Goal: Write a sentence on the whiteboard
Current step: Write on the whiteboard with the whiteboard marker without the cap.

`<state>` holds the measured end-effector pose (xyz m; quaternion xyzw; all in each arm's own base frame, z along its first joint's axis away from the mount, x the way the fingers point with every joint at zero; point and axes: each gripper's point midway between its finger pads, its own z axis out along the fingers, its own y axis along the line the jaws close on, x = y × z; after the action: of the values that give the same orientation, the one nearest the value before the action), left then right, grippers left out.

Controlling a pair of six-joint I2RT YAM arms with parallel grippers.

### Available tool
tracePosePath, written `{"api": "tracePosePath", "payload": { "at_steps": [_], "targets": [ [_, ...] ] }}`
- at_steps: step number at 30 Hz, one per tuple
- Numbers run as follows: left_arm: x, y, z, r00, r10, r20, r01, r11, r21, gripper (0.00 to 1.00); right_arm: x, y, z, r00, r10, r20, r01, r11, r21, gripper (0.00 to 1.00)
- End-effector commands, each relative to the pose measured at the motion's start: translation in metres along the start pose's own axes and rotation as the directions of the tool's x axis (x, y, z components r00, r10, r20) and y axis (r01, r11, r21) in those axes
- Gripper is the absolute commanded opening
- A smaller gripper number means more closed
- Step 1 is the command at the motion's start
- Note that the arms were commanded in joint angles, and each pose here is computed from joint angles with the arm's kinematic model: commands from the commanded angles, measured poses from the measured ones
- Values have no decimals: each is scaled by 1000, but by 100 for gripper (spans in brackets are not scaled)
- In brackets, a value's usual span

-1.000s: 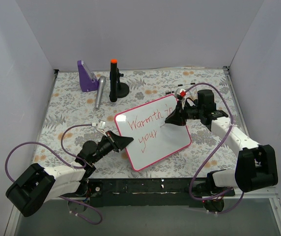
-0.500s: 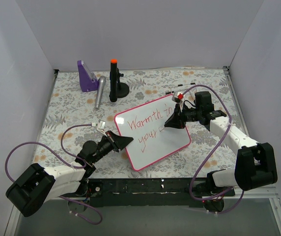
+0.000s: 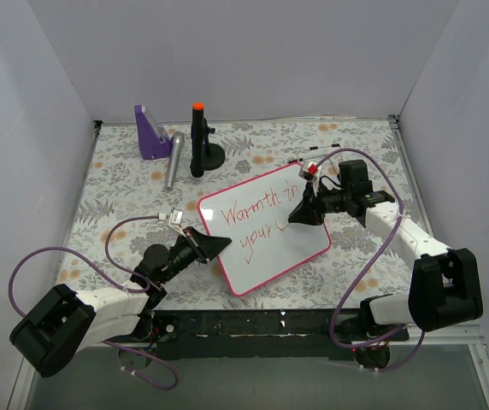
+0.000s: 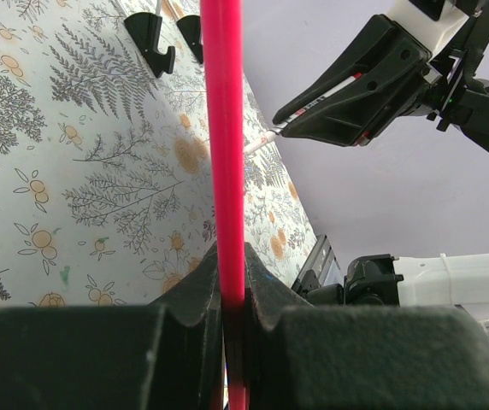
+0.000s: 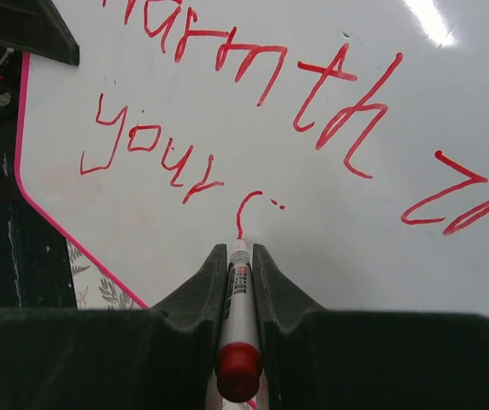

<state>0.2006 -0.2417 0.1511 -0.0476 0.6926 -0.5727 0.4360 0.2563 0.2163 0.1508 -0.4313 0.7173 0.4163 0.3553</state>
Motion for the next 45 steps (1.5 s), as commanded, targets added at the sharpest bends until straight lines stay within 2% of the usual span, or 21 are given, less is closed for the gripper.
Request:
{"api": "tracePosePath", "payload": {
  "at_steps": [1, 12, 20, 25, 45],
  "targets": [
    [-23, -45, -9, 994, 16, 104, -35, 982, 186, 0, -1, -2, -3, 999, -38, -21, 38, 999, 15, 1],
    [-20, -43, -8, 996, 11, 94, -28, 983, 184, 0, -8, 12, 5, 1000, -30, -3, 29, 998, -57, 1],
    [-20, -41, -9, 995, 13, 96, -30, 983, 179, 0, -45, 19, -1, 996, -59, 70, 65, 994, -90, 1],
    [-20, -41, -9, 995, 13, 96, -30, 984, 177, 0, -57, 9, -9, 992, -61, 108, 66, 997, -48, 1],
    [-19, -42, -9, 996, 11, 93, -28, 983, 183, 0, -49, -16, -2, 996, -27, 85, 25, 999, 31, 1]
  ]
}}
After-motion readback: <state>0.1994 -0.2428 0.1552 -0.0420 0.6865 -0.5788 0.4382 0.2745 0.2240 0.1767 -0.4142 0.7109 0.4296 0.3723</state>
